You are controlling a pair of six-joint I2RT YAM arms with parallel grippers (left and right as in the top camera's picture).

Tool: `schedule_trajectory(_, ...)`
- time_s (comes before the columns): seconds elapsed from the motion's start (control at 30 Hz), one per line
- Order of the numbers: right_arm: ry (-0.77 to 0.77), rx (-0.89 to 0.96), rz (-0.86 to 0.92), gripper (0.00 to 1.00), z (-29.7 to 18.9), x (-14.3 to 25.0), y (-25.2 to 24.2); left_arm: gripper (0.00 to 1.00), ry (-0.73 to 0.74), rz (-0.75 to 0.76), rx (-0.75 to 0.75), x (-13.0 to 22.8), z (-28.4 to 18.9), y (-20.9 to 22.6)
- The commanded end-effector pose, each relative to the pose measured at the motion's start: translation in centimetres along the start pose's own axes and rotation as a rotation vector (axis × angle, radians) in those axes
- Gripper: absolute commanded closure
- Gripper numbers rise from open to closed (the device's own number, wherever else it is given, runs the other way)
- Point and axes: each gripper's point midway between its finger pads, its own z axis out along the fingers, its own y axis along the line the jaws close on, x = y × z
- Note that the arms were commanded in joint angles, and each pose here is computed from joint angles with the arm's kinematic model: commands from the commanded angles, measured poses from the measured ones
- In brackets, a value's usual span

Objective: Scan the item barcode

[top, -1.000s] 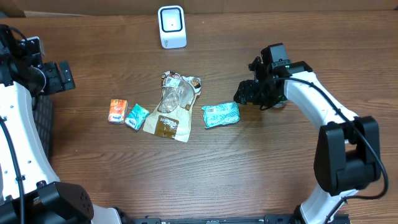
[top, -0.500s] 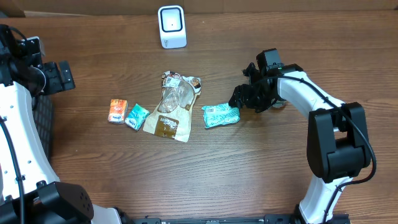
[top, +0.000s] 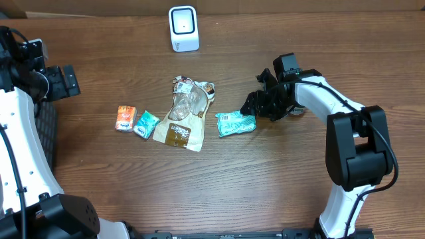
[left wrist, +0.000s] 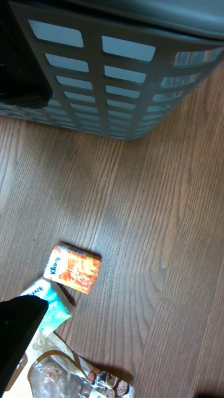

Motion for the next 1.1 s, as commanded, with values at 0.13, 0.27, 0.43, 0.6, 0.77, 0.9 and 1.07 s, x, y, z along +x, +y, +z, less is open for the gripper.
schedule_trajectory(0.13, 0.097, -0.018, 0.041, 0.41, 1.5, 2.2, -0.5, 0.0, 0.004, 0.007, -0.003, 0.1, 0.2, 0.2)
schedule_trajectory(0.27, 0.123, -0.046, 0.059, 0.41, 2.6, 3.8, -0.8, 0.0, 0.004, 0.007, -0.003, 0.1, 0.2, 0.2)
schedule_trajectory(0.43, 0.132, -0.053, 0.093, 0.61, 3.5, 5.0, -1.4, 0.01, 0.004, 0.007, -0.003, 0.1, 0.2, 0.2)
schedule_trajectory(0.6, 0.131, -0.064, 0.092, 0.96, 3.5, 5.0, -1.2, 0.01, 0.004, 0.007, -0.003, 0.1, 0.2, 0.2)
schedule_trajectory(0.77, 0.132, -0.127, 0.094, 0.96, 3.1, 4.9, -0.1, 0.0, 0.004, 0.007, -0.003, 0.1, 0.2, 0.2)
schedule_trajectory(0.9, 0.062, -0.197, 0.055, 0.96, 0.3, 3.3, 2.2, 0.01, 0.004, 0.007, -0.003, 0.1, 0.2, 0.3)
schedule_trajectory(1.07, -0.052, -0.216, -0.024, 0.96, -4.7, 2.1, 5.1, 0.0, 0.004, 0.007, -0.003, 0.1, 0.2, 0.2)
